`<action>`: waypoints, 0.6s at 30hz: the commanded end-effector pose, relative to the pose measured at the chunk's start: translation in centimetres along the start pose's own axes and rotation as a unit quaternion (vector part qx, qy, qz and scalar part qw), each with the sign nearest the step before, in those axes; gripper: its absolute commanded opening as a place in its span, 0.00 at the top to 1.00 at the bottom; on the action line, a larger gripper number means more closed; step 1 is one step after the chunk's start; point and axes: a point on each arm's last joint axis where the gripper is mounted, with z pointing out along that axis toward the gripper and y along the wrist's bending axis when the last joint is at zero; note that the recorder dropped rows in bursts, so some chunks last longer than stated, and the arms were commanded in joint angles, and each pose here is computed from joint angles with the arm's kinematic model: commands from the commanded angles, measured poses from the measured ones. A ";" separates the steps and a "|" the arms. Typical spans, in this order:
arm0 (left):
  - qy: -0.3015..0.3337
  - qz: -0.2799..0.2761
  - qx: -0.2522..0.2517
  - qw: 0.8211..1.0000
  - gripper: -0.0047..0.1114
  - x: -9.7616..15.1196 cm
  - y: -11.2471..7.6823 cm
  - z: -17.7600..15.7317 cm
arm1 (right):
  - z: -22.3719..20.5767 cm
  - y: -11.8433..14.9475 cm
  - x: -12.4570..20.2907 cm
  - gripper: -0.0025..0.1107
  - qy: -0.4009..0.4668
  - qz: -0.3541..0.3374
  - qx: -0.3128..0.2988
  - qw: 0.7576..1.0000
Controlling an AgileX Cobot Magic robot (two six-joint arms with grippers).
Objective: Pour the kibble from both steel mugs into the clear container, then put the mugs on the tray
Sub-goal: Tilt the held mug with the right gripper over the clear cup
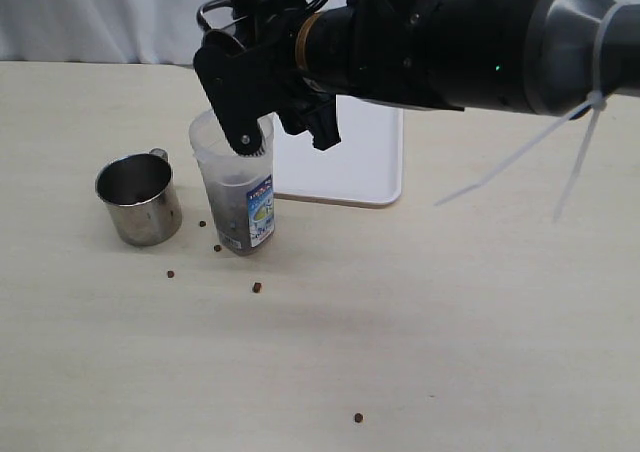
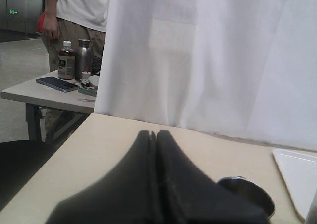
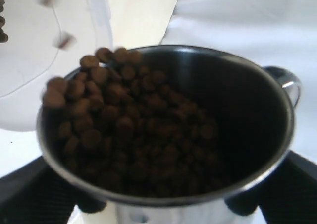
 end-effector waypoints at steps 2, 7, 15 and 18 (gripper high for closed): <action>-0.004 -0.001 0.001 1.000 0.96 0.0 0.0 0.0 | -0.3 -0.7 0.0 0.93 -0.004 -0.027 0.016 0.999; -0.004 -0.001 0.001 1.000 0.96 0.0 0.0 0.0 | -0.3 -0.7 0.0 0.93 -0.003 -0.035 0.018 0.999; -0.004 -0.001 0.001 1.000 0.96 0.0 0.0 0.0 | -0.3 -0.7 0.0 0.93 -0.001 -0.047 0.020 0.999; -0.004 -0.001 0.001 1.000 0.96 0.0 0.0 0.0 | -0.3 -0.8 0.0 0.93 0.001 -0.062 0.023 0.998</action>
